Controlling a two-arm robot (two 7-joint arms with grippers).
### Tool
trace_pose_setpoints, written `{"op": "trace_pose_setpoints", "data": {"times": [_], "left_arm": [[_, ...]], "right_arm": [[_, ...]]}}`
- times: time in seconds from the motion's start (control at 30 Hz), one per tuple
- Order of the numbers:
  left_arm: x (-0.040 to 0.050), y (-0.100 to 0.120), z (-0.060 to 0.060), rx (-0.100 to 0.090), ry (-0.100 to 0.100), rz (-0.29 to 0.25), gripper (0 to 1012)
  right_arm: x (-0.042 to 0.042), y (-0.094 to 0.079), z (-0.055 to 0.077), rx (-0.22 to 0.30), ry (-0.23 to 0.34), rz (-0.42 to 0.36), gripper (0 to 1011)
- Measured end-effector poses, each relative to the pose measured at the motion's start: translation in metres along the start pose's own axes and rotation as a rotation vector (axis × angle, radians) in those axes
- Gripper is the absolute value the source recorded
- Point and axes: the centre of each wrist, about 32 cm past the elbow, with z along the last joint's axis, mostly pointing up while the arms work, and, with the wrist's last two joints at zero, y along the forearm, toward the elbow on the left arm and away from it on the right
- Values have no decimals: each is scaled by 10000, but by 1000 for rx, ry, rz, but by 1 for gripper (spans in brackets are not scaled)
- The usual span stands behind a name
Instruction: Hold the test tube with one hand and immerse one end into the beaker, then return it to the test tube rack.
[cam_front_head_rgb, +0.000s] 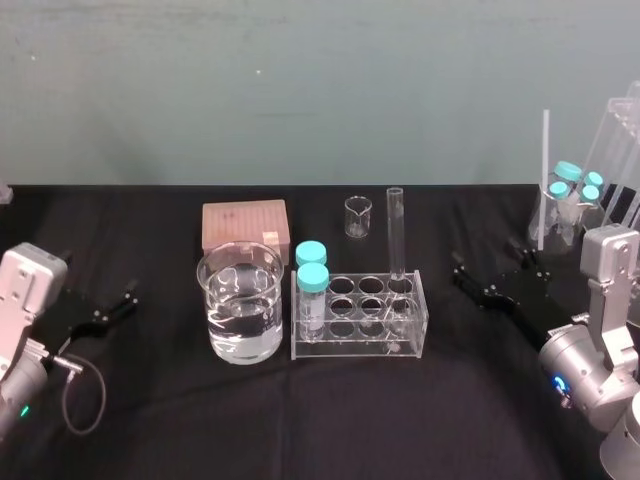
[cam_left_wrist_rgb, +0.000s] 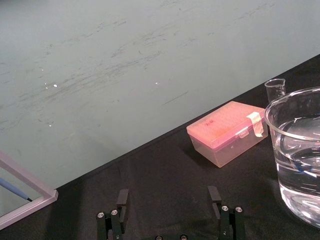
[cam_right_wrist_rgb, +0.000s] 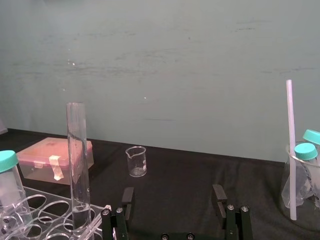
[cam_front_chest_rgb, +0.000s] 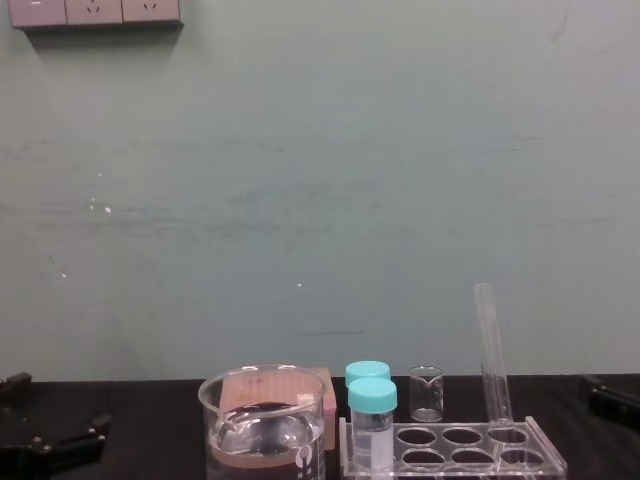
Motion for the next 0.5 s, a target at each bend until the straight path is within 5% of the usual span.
{"op": "trace_pose_setpoints", "data": {"times": [0.5], "left_arm": [[0, 0, 0, 0, 0, 0, 1000]], "right_arm": [[6, 1, 12, 11, -1, 0, 1000]]}}
